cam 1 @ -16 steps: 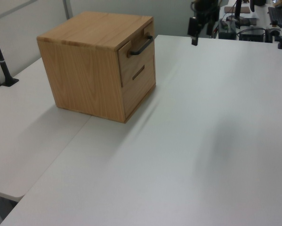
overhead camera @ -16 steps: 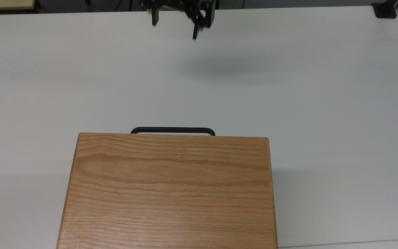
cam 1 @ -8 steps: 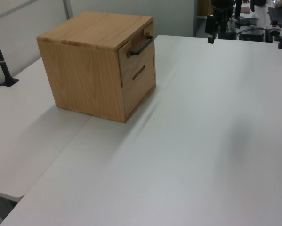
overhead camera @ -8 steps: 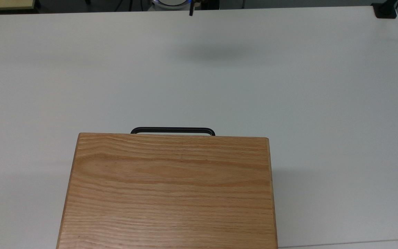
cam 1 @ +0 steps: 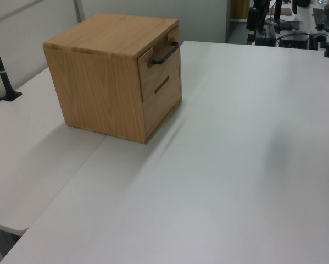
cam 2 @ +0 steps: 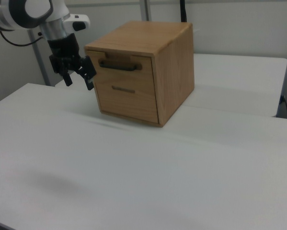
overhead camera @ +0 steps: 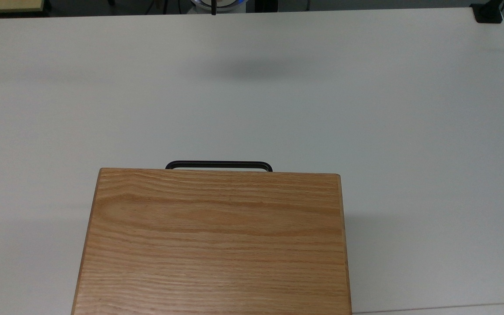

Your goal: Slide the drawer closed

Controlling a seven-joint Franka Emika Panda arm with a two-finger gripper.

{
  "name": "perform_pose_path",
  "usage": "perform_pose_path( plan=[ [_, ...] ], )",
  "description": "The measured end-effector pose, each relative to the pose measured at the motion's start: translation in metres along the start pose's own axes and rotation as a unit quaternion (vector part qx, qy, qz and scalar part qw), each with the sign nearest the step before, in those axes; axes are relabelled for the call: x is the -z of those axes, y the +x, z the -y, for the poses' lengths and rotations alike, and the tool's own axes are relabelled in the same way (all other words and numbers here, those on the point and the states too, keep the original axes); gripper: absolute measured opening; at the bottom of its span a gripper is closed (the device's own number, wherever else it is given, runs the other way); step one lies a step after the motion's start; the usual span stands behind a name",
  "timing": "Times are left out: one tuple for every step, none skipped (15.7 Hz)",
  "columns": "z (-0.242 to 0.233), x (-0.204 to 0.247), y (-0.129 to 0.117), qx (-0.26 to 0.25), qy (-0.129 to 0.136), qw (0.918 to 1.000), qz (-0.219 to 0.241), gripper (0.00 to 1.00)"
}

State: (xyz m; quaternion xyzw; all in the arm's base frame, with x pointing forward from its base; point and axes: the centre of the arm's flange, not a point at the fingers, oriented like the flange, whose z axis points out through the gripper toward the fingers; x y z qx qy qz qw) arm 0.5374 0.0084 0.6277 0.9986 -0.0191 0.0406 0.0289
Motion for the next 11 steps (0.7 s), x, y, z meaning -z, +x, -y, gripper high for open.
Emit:
perform_pose_path(
  plan=[
    [-0.0016,0.0016,0.0003,0.0,0.002,1.0,-0.002,1.0],
    [-0.0021,0.0024,0.0005,0.0,0.003,1.0,-0.002,1.0],
    [-0.0022,0.0025,0.0006,0.0,0.004,1.0,-0.003,1.0],
    [-0.0017,0.0025,0.0006,0.001,0.004,1.0,-0.003,1.0],
    [-0.0014,0.0025,0.0006,0.001,0.004,1.0,-0.003,1.0],
    [-0.0009,0.0024,0.0006,0.002,0.004,1.0,-0.003,1.0],
    [-0.0005,0.0024,0.0006,0.002,0.004,1.0,-0.002,1.0],
    [0.0002,0.0024,0.0006,0.003,0.004,1.0,-0.002,1.0],
    [0.0012,0.0024,0.0006,0.004,0.005,1.0,-0.002,1.0],
    [0.0023,0.0024,0.0005,0.005,0.005,1.0,-0.002,1.0],
    [0.0029,0.0023,0.0005,0.005,0.005,1.0,-0.002,1.0]
  ],
)
